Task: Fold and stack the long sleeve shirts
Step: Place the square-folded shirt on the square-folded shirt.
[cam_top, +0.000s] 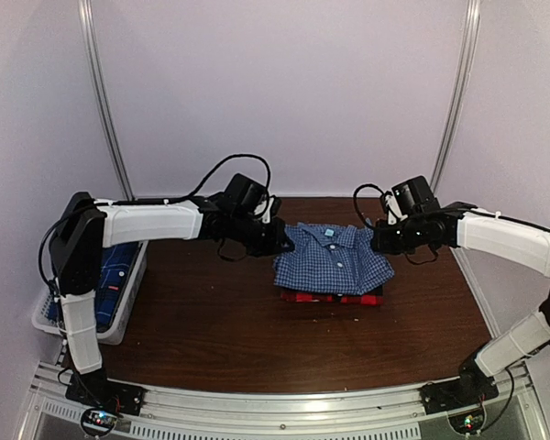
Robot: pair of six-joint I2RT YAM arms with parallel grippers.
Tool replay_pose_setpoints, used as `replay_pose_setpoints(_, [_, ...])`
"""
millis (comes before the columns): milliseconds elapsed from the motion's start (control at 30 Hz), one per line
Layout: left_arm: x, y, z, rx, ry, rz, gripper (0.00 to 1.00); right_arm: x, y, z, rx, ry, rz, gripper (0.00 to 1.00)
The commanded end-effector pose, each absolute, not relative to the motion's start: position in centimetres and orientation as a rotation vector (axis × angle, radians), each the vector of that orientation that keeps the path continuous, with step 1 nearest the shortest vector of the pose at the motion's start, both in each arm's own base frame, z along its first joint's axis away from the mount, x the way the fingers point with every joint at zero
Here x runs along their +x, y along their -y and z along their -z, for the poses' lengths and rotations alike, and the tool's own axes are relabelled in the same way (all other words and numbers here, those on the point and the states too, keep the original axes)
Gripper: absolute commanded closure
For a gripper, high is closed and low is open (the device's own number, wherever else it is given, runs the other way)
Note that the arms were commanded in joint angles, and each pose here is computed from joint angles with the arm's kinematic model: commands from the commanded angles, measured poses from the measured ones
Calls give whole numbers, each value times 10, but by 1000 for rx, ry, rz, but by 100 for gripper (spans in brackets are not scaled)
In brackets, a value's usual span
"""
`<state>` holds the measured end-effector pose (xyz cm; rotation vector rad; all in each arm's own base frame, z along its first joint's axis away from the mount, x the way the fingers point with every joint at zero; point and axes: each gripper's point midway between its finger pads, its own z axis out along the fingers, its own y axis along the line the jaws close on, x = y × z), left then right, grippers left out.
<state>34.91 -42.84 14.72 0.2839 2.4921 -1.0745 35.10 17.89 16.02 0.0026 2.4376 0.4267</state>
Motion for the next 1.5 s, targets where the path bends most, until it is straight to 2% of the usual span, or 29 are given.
replay_pose_setpoints(0, [363,447,-176,294,-2382,1154,100,359,-166,-169,16,-2384,-410,100])
replay_pose_setpoints(300, [374,452,-153,276,-2418,1104,100,372,-154,-139,26,-2435,-396,100])
replay_pose_setpoints(533, [376,430,-86,218,-2554,934,99,359,-142,-82,56,-2550,-350,98])
replay_pose_setpoints(633, [371,426,-65,225,-2605,911,89,353,-129,-71,86,-2572,-304,84])
replay_pose_setpoints(733, [371,422,-62,216,-2612,884,85,352,-117,-74,105,-2568,-254,69])
replay_pose_setpoints(933, [374,408,-61,211,-2624,765,64,356,-107,-101,111,-2532,-185,58])
replay_pose_setpoints(1000, [374,404,-61,210,-2627,742,61,359,-110,-114,102,-2510,-201,54])
replay_pose_setpoints(1100, [376,399,-70,208,-2610,736,56,361,-120,-133,72,-2473,-237,43])
replay_pose_setpoints(1333, [386,376,-118,185,-2508,716,27,363,-171,-162,-47,-2412,-346,3])
replay_pose_setpoints(1467, [386,357,-146,159,-2436,687,15,365,-213,-173,-118,-2383,-418,0])
